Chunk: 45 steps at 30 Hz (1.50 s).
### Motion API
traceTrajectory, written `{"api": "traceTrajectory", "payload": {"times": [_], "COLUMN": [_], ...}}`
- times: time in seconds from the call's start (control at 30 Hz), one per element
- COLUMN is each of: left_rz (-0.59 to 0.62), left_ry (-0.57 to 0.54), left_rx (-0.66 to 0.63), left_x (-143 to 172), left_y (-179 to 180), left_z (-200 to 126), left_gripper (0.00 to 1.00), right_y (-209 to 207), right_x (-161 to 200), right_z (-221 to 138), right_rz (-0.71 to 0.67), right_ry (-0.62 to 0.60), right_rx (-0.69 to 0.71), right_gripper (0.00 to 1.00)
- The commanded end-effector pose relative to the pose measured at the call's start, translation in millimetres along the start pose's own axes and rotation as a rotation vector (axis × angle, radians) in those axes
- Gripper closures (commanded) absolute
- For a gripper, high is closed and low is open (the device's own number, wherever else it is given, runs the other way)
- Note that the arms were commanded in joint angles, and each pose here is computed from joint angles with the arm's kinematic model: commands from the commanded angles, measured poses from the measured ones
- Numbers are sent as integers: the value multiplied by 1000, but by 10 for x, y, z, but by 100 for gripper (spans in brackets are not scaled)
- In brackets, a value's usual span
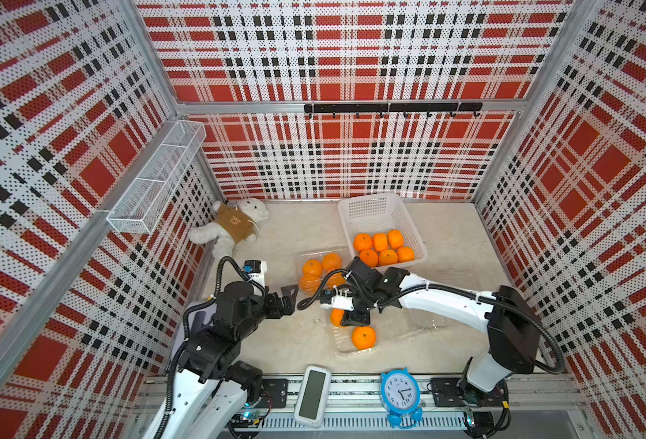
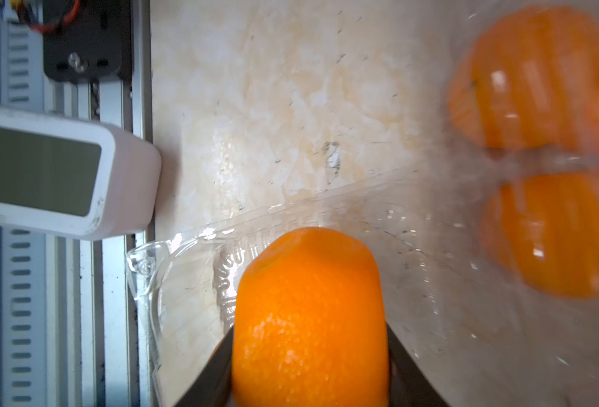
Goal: Take oranges out of containers
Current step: Pick up the orange from the packing box, then place the orange in the basket.
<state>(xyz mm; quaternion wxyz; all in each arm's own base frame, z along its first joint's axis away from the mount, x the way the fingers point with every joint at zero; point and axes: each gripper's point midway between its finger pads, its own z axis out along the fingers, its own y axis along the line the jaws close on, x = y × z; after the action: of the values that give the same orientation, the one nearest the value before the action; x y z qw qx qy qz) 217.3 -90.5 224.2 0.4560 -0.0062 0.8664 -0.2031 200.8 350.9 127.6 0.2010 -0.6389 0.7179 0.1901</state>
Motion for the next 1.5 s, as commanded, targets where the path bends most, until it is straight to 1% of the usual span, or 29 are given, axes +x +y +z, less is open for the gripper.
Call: {"api": "traceTrajectory", "payload": {"times": [0.0,0.03,0.07,0.17,0.2,0.23,0.27,0.33,0.4,0.43,0.53,0.63,0.7,0.83,0.93,1.1,1.27,1.47], "left_rz": [-1,-3,-3,-4,-5,-5,-5,-4,-5,-5,-8,-6,-6,-6,-6,-7,-8,-9], "left_ry": [-5,-2,-1,0,-1,-2,-4,-4,-5,-4,-8,-11,-12,-17,-12,-11,-8,-4], "left_rx": [-1,0,0,0,1,0,1,3,2,0,-2,-3,-5,-6,-4,-8,-10,-14], "left_x": [-25,-23,-26,-24,-27,-29,-32,-35,-36,-34,-37,-43,-43,-53,-48,-50,-49,-46], "left_y": [13,14,16,21,20,22,21,19,21,25,30,33,36,38,36,48,52,62], "left_z": [15,19,21,29,29,27,26,23,23,23,15,9,7,2,15,19,27,34], "left_gripper": [1,1,1,1,1,1,1,1,1,1,1,1,0,1,0,1,1,1], "right_y": [-489,-629,-792,-1334,-1556,-1714,-1834,-2029,-2195,-2274,-2530,-2793,-2977,-3272,-3423,-3519,-3643,-3696], "right_x": [-370,-423,-453,-444,-369,-309,-263,-224,-211,-215,-252,-217,-164,-22,40,-66,-3,83], "right_z": [-550,-672,-784,-1088,-1178,-1237,-1254,-1175,-1026,-969,-794,-674,-658,-622,-528,-326,-129,53], "right_rz": [185,233,289,472,539,579,609,663,704,715,732,769,839,996,1052,1017,1005,999], "right_ry": [-193,-235,-266,-316,-308,-297,-283,-242,-173,-140,-75,-40,-60,-144,-204,-275,-259,-243], "right_rx": [107,147,202,394,502,578,622,627,609,609,607,626,627,576,520,448,450,444], "right_gripper": [86,91,100,100,100,100,100,100,100,100,96,95,95,94,93,91,90,85]}}
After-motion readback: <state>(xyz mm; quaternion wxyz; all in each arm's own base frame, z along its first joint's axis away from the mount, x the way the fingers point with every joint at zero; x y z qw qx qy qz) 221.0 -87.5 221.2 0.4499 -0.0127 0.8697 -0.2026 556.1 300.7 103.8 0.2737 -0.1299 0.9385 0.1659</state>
